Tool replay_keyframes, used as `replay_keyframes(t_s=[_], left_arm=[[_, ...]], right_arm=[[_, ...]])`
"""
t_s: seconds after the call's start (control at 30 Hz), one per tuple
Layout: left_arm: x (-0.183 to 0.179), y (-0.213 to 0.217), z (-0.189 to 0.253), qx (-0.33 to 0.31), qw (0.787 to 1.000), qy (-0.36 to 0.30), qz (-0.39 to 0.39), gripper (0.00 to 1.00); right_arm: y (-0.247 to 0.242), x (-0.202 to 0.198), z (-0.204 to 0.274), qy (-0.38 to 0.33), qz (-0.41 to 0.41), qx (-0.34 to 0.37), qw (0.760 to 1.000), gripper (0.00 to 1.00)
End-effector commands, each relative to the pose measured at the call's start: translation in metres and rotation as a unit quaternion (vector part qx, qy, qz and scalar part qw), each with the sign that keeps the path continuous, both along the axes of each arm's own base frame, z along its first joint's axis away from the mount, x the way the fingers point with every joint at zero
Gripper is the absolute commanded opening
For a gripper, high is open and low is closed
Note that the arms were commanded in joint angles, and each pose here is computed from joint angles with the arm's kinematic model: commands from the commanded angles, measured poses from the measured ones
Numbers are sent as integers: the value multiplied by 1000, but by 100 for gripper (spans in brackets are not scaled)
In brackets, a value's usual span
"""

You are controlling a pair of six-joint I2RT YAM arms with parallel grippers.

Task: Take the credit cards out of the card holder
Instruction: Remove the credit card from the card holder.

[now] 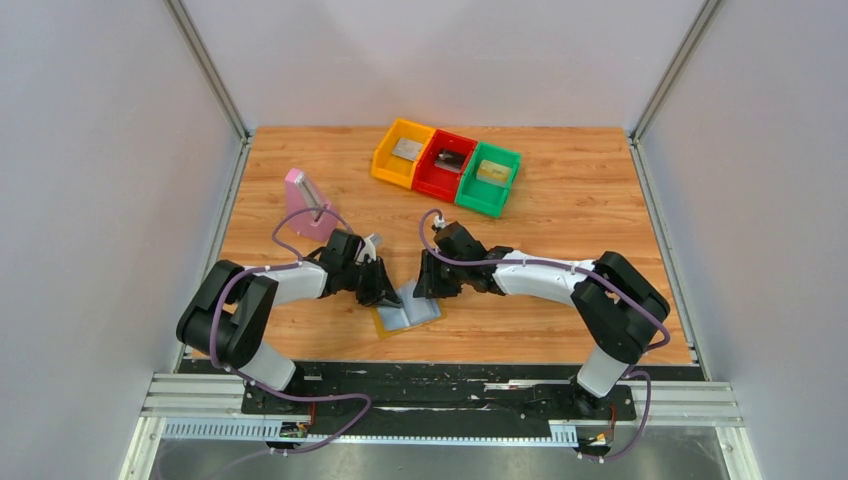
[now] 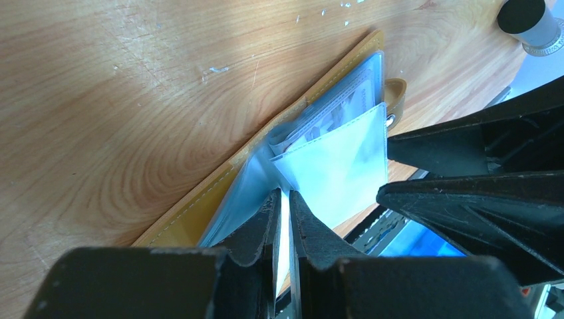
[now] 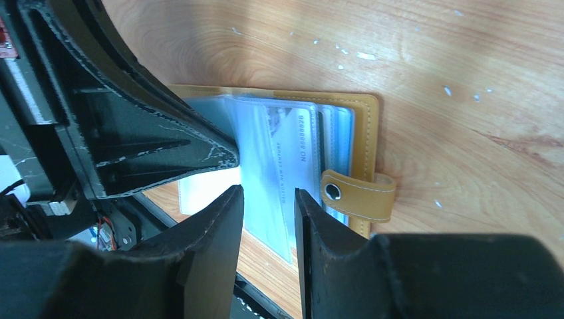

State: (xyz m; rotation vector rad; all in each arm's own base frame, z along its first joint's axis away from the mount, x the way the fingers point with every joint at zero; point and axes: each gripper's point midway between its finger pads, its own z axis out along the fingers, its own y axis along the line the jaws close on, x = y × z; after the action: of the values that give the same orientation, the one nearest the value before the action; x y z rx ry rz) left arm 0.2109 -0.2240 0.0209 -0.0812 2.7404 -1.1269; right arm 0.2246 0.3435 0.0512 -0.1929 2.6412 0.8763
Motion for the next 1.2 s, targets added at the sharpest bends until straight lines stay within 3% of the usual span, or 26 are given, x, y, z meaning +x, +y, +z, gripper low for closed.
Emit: replay_keyframes(t_s=[0.0,0.23,0.33,0.43,0.6,0.73,0.93,1.17], left_arm=[[5,-1,8,3,1000,-21,-4,16],[7,-3,26,-7,1000,-24,4,16],[16,-3,57,-14,998,-59,19,18],[21,11,73,20,996,-71,50,21],[27,31,99,46,991,-91,81,22],[25,27,113,18,991,-106,75,22],[14,8,106,-40,994,-89,41,22],[-1,-10,70,-62,997,-48,12,20]], right_arm=[[15,0,12,-7,21,39,999,35],[32,-12,28,9,44,96,994,35],[37,-17,31,12,54,103,993,35],[51,-20,41,2,68,121,990,35],[77,-31,40,8,95,126,987,35],[88,-38,29,18,105,112,988,36],[63,-34,31,-7,84,83,993,37],[26,-13,33,-29,39,60,997,35]])
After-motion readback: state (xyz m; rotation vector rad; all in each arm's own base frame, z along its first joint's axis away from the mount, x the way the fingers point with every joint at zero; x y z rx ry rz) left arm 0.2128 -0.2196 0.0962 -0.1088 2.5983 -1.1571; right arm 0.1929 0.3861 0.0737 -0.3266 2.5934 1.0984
